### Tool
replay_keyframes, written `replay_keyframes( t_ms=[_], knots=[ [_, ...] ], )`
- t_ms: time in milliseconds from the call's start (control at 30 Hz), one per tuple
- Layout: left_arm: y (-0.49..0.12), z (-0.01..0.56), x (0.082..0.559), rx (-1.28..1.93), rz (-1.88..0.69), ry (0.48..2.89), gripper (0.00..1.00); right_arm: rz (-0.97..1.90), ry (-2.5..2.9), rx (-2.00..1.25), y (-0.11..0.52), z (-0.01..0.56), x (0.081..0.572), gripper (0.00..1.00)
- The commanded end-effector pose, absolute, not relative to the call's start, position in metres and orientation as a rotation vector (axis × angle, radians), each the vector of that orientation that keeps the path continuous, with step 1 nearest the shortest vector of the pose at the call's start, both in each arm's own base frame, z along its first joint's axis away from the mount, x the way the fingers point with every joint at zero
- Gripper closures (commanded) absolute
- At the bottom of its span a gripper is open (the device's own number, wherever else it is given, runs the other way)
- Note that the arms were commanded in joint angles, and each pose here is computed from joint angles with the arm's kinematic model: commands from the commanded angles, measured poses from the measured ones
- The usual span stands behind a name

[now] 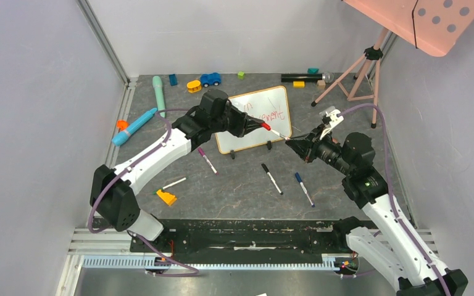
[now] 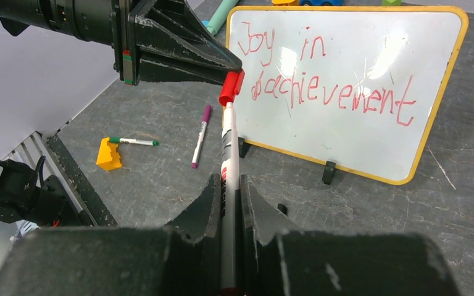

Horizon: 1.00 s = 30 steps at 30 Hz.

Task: Write a sentence on the whiteboard
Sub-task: Insert the whiteboard marker without the cap into the pen cap.

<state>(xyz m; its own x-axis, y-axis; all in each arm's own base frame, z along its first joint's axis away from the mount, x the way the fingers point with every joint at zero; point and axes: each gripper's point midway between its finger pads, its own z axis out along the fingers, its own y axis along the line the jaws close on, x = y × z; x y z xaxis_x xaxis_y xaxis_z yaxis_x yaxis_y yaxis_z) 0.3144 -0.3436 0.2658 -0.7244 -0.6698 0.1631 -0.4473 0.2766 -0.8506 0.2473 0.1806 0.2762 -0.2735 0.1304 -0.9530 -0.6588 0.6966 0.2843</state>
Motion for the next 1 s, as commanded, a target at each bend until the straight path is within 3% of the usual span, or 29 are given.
replay_keyframes(
  t_ms=[0, 467, 667, 867, 967],
  knots=[
    [-0.354, 0.277, 0.315, -1.049, -1.525, 2.319, 0.98, 0.782, 1.635, -0.424, 0.180, 0.288, 0.255, 1.00],
    [-0.376, 0.295, 0.315, -0.954, -1.607, 2.250, 0.98, 0.671, 1.633, -0.339, 0.173, 0.284, 0.288, 1.00],
    [-0.404, 0.347, 0.309, -0.761, -1.682, 2.131, 0.98, 0.603, 1.555, -0.269, 0.177, 0.304, 0.316, 1.00],
    [-0.436, 0.369, 0.281, -0.576, -1.781, 2.162, 0.98, 0.569, 1.483, -0.231, 0.176, 0.325, 0.336, 1.00],
    [-0.445, 0.349, 0.253, -0.502, -1.808, 2.287, 0.98, 0.527, 1.490, -0.194, 0.172, 0.327, 0.349, 1.00]
  ],
)
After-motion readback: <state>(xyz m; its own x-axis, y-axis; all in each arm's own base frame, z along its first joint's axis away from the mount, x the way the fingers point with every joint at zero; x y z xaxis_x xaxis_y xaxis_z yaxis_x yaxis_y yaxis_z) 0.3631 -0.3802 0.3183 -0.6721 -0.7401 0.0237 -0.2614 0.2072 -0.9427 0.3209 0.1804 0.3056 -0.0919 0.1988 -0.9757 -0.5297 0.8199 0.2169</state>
